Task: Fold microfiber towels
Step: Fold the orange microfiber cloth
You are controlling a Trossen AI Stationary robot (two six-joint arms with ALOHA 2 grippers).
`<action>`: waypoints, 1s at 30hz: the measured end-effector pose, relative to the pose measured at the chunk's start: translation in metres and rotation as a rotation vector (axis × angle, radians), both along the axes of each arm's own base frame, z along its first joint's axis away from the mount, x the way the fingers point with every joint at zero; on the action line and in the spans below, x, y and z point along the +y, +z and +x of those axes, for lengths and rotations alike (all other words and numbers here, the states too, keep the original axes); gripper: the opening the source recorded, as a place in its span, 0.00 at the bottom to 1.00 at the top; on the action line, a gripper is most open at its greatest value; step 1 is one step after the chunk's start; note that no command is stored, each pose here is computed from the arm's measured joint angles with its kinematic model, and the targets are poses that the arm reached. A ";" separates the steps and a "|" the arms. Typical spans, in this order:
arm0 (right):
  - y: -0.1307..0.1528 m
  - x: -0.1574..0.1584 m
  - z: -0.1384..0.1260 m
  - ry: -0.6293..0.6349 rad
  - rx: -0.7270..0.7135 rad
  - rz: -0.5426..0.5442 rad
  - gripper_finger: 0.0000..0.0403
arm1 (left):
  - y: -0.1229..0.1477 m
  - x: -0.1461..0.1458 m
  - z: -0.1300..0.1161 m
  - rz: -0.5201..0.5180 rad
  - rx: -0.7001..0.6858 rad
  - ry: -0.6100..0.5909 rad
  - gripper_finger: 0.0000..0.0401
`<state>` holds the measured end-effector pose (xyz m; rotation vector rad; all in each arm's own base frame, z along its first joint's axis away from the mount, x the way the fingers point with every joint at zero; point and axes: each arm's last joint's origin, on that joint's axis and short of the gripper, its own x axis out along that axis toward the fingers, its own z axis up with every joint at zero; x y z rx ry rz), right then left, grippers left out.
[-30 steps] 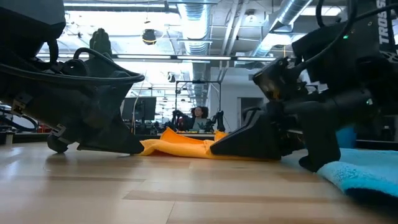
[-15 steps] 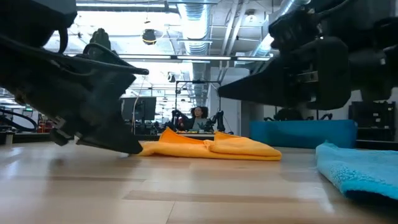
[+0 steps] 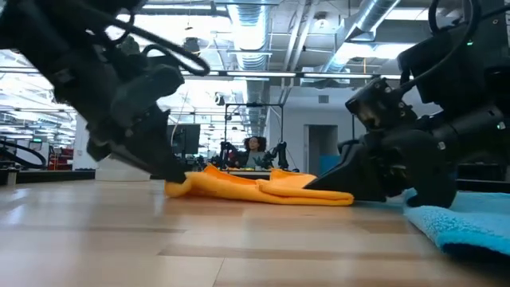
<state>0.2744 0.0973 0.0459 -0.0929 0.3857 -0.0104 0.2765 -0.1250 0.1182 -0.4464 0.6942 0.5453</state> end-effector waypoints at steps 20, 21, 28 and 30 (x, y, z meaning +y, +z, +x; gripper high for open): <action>-0.001 0.001 0.001 0.008 -0.003 -0.001 0.05 | 0.067 0.031 0.035 -0.084 -0.113 -0.180 0.00; -0.001 0.001 0.001 0.008 -0.004 -0.001 0.05 | 0.071 0.030 0.041 -0.077 -0.119 -0.201 0.00; -0.001 0.001 0.001 0.009 -0.004 -0.001 0.07 | 0.087 0.018 0.079 -0.014 -0.140 -0.315 0.00; -0.001 0.001 0.001 0.009 -0.006 -0.001 0.07 | 0.082 0.015 0.089 -0.007 -0.118 -0.344 0.00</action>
